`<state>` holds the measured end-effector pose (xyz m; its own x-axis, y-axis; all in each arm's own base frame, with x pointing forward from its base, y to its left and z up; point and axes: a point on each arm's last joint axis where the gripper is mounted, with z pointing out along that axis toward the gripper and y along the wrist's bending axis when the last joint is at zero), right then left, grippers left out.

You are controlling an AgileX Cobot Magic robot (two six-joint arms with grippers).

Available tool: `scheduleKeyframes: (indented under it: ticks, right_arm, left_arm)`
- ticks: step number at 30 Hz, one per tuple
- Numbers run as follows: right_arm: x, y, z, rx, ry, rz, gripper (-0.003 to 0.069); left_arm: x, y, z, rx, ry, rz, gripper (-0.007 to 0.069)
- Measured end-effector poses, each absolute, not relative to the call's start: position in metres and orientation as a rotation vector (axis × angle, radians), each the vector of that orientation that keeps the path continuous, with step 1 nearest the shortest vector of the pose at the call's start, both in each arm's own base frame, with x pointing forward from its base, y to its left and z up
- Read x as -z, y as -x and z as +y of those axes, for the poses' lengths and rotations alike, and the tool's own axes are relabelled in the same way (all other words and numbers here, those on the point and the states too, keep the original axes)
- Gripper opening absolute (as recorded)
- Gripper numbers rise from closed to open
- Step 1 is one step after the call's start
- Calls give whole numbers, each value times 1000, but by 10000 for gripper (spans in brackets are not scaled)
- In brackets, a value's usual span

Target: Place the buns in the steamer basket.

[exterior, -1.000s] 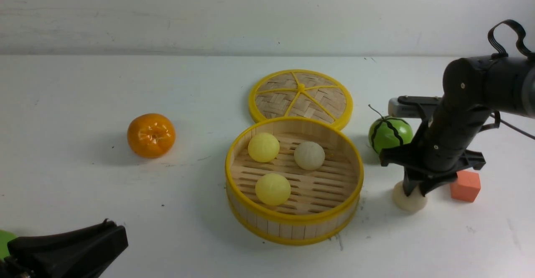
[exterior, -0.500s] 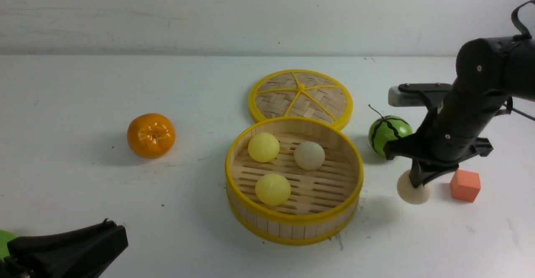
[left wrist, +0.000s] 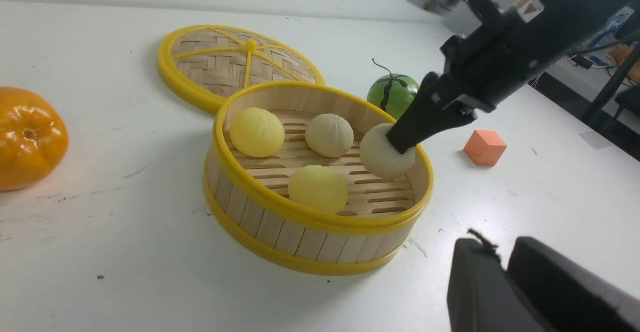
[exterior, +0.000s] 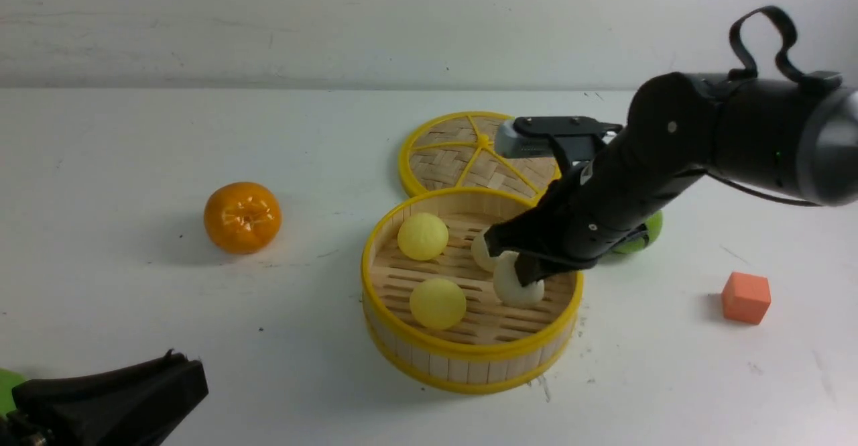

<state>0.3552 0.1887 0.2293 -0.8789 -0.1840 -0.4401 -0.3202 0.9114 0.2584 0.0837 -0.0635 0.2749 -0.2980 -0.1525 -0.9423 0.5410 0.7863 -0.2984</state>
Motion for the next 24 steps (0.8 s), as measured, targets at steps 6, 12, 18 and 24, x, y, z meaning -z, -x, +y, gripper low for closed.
scheduleKeyframes:
  ticks: [6, 12, 18, 24]
  right_arm:
    - [-215, -360, 191, -446, 363, 2682, 163]
    - [-231, -353, 188, -456, 374, 2672, 406]
    - [-292, -311, 170, -451, 419, 2697, 406]
    - [-351, -226, 134, -434, 368, 2635, 135]
  left_arm:
    - [-275, -84, -63, 702, -304, 1749, 93]
    - [-275, -84, -63, 702, -304, 1749, 103]
    - [-275, -84, -63, 702, -304, 1749, 111]
    - [-275, -84, -63, 702, -304, 1749, 117]
